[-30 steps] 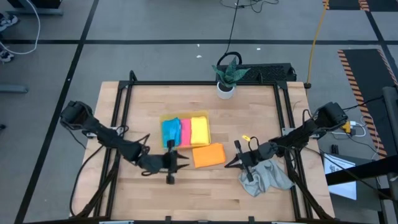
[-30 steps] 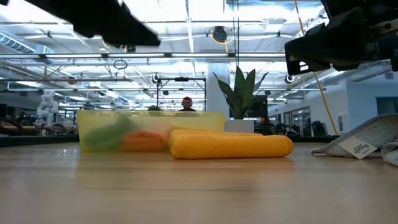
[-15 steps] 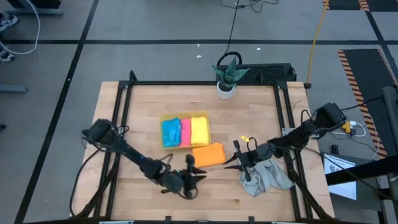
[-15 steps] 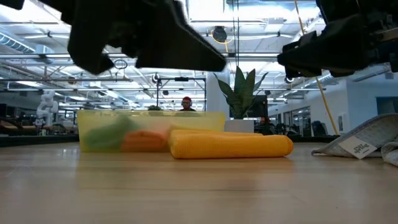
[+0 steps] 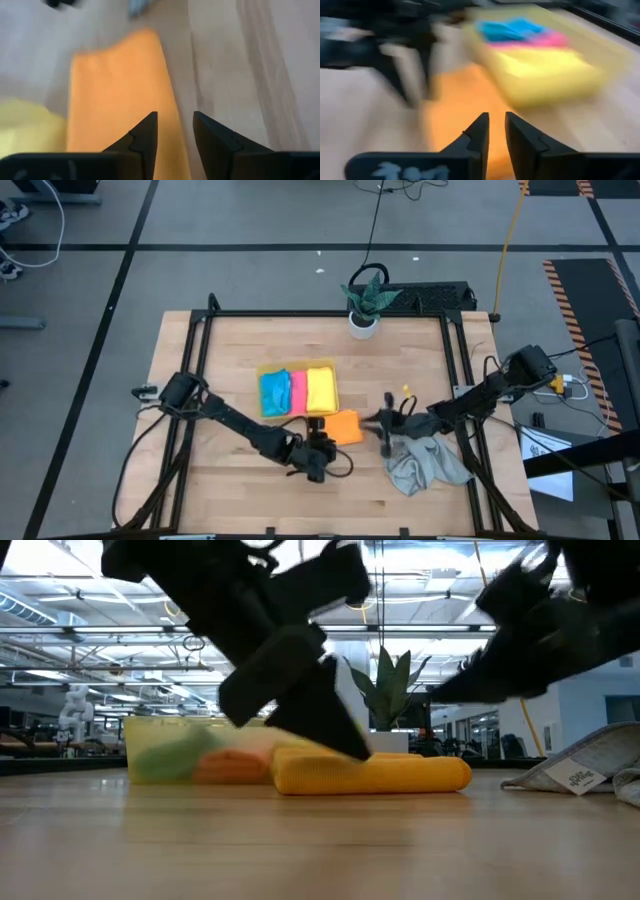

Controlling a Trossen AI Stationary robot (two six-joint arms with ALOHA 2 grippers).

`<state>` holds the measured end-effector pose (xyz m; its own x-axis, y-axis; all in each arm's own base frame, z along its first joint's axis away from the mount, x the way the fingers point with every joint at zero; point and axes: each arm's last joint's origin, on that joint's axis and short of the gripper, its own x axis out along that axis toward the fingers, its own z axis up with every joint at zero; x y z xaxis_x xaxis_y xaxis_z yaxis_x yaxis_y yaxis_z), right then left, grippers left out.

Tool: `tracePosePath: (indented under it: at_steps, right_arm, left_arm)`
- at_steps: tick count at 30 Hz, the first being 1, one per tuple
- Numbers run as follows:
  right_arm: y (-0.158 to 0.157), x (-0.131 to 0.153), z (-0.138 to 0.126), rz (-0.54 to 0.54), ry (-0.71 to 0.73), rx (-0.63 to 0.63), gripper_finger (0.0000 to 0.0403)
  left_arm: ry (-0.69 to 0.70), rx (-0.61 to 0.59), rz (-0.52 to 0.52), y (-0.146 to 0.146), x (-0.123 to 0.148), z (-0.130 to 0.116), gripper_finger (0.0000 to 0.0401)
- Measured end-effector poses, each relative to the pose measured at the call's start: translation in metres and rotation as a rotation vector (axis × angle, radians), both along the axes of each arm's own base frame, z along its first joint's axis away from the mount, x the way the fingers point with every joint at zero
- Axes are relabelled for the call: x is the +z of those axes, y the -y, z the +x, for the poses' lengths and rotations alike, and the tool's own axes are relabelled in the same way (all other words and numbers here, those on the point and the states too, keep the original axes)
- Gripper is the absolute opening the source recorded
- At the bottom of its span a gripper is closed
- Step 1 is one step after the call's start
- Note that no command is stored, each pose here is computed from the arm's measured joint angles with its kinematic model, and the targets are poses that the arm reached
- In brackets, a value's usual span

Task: Fold microfiber towels
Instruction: Put the orange microfiber cloth into the yellow bin

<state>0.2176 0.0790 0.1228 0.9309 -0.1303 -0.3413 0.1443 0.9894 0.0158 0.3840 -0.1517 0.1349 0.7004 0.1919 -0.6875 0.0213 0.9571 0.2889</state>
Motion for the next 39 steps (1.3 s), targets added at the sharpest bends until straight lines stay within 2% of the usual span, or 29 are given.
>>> tracePosePath:
  at_steps: [2,4,7,11,19,23,27,31,34,37,39]
  right_arm:
    - [0.008,-0.005,-0.001,0.013,-0.034,-0.113,0.0042]
    - [0.015,-0.007,0.000,0.045,-0.053,-0.159,0.0026]
    - [0.022,-0.011,0.002,0.096,-0.102,-0.150,0.0005]
    - [0.021,-0.018,0.009,0.096,-0.195,-0.150,0.0003]
    - [-0.011,-0.041,0.054,0.122,-0.335,0.000,0.0001]
    - [-0.030,-0.041,0.072,0.110,-0.345,0.061,0.0001]
    - [-0.052,-0.034,0.076,0.073,-0.328,0.234,0.0001]
    - [-0.069,-0.027,0.075,-0.055,-0.312,0.467,0.0001]
    - [-0.073,-0.023,0.073,-0.236,-0.289,0.560,0.0003]
    - [-0.074,-0.018,0.071,-0.390,-0.264,0.623,0.0016]
    - [-0.071,-0.014,0.072,-0.493,-0.255,0.614,0.0035]
  left_arm:
    - [-0.052,0.020,-0.040,-0.004,-0.003,-0.002,0.0121]
    - [-0.103,0.043,-0.052,-0.006,-0.007,-0.006,0.0115]
    - [-0.137,0.054,-0.046,-0.006,-0.009,-0.010,0.0107]
    - [-0.184,0.059,-0.034,-0.004,-0.011,-0.016,0.0102]
    - [-0.269,0.078,0.009,0.013,-0.007,-0.038,0.0102]
    - [-0.279,0.081,0.020,0.027,0.003,-0.054,0.0102]
    - [-0.298,0.091,0.058,0.035,0.010,-0.069,0.0102]
    - [-0.269,0.118,0.111,0.041,0.013,-0.076,0.0101]
    - [-0.193,0.156,0.149,0.041,0.015,-0.075,0.0101]
    - [-0.106,0.232,0.078,0.031,0.018,-0.059,0.0101]
    - [-0.048,0.254,0.020,0.022,0.021,-0.045,0.0101]
